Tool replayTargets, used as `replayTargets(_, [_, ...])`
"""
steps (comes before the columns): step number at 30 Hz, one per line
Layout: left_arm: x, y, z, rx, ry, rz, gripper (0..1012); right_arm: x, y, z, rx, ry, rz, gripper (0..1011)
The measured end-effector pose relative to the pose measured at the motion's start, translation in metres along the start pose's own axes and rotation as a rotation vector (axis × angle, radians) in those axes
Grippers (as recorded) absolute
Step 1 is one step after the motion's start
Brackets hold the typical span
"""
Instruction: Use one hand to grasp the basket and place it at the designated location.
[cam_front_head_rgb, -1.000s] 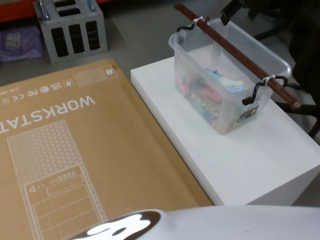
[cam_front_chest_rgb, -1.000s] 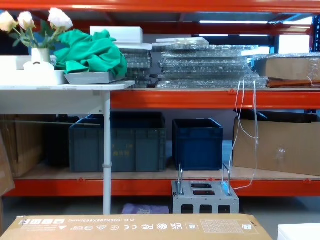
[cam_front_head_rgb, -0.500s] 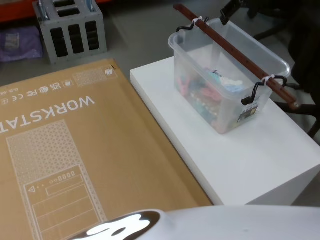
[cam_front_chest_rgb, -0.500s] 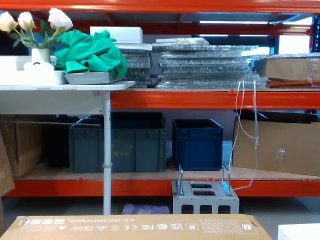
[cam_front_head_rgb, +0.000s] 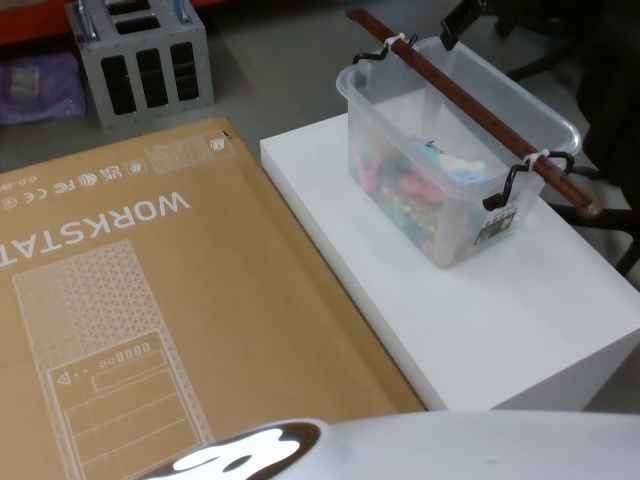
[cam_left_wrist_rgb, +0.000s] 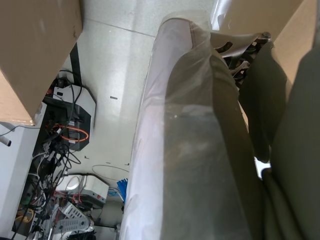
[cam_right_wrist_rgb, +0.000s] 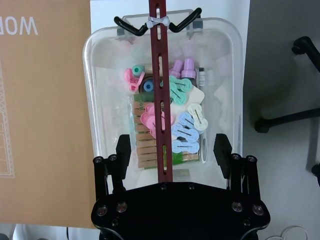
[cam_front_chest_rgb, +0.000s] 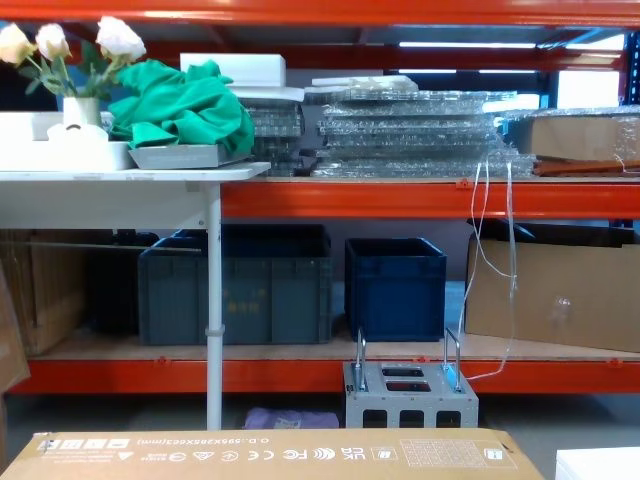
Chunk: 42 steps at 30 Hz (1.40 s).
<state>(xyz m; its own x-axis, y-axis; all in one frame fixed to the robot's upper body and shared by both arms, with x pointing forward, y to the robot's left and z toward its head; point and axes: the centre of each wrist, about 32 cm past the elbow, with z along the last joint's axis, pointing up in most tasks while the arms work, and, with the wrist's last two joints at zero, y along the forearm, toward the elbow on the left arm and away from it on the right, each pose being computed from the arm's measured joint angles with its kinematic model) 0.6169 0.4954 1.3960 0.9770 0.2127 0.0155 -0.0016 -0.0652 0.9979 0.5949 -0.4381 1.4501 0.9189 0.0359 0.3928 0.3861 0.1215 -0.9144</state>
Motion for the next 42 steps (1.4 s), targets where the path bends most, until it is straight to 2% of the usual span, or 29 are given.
replayTargets(11, [0.0,0.0,0.0,0.0,0.0,0.0,0,0.0,0.001,0.0,0.002,-0.006,0.002,1000])
replayTargets(19, [0.0,0.0,0.0,0.0,0.0,0.0,0,0.001,0.007,0.001,0.014,-0.026,0.018,1000])
replayTargets(33, [0.0,0.0,0.0,0.0,0.0,0.0,0,0.008,0.029,0.0,0.008,-0.018,0.092,1000])
replayTargets(42, [0.0,0.0,0.0,0.0,0.0,0.0,0,0.01,0.043,0.002,0.01,-0.042,0.145,1000])
